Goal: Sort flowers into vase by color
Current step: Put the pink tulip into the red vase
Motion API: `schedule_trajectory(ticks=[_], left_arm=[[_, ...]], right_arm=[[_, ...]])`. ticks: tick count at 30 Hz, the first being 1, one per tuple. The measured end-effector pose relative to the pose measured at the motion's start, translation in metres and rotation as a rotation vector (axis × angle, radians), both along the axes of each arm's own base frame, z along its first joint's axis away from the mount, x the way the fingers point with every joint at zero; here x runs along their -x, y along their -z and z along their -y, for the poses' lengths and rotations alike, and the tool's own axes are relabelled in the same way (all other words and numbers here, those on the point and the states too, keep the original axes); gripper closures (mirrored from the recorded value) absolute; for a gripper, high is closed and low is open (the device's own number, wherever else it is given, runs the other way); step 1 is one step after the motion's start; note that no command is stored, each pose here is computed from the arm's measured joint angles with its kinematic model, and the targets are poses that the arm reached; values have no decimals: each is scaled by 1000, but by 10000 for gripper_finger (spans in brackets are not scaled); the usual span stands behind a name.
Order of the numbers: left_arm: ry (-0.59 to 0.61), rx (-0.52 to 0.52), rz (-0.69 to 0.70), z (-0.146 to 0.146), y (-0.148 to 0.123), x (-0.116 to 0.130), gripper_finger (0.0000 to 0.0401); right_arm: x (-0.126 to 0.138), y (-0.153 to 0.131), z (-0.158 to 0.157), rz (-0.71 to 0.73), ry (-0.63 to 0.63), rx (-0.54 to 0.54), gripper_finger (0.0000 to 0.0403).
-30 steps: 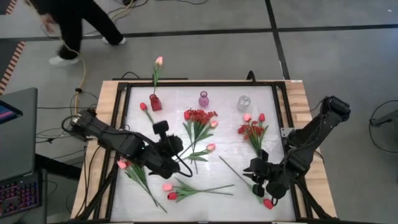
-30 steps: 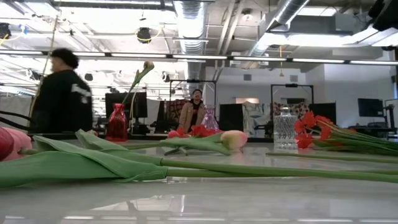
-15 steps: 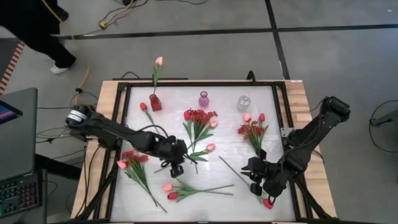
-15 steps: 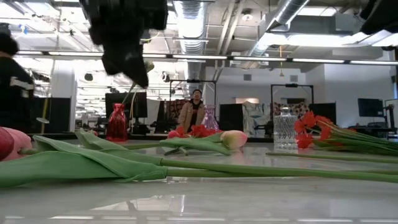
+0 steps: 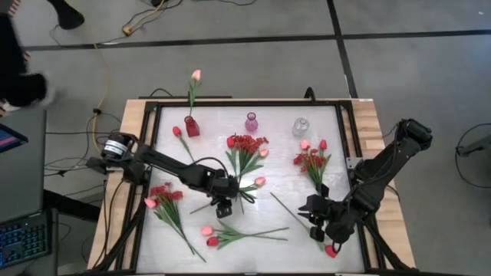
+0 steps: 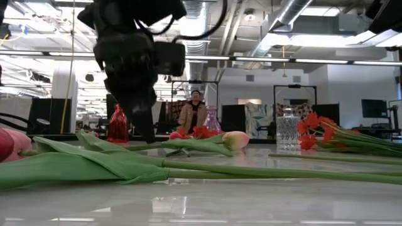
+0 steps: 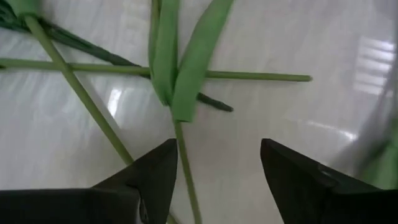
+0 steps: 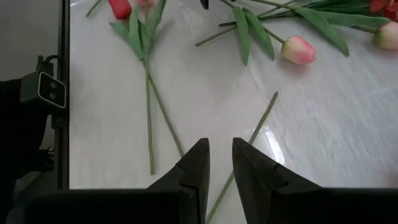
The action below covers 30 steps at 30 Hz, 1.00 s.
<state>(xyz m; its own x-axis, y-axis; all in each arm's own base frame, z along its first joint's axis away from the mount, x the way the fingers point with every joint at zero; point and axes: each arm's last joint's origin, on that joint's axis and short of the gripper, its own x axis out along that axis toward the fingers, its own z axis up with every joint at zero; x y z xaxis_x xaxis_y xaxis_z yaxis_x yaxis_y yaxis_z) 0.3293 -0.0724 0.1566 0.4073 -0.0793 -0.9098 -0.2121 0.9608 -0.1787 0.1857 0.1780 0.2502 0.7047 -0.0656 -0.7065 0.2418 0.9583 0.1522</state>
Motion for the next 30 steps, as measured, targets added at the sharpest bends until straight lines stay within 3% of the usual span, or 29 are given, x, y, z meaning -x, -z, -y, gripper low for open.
schedule_trajectory(ticks=[8, 21, 24, 30], left_arm=[[6, -71, 17, -2, 3, -2, 179], [16, -54, -26, -2, 17, -5, 184], [14, -56, -31, -2, 17, -4, 207], [-3, -67, -42, -6, 18, -4, 307]], right_arm=[[0, 0, 0, -3, -4, 7, 306], [1, 1, 1, -15, -4, 21, 306], [2, 1, 2, -20, -4, 25, 306], [1, 2, 3, -24, 1, 29, 306]])
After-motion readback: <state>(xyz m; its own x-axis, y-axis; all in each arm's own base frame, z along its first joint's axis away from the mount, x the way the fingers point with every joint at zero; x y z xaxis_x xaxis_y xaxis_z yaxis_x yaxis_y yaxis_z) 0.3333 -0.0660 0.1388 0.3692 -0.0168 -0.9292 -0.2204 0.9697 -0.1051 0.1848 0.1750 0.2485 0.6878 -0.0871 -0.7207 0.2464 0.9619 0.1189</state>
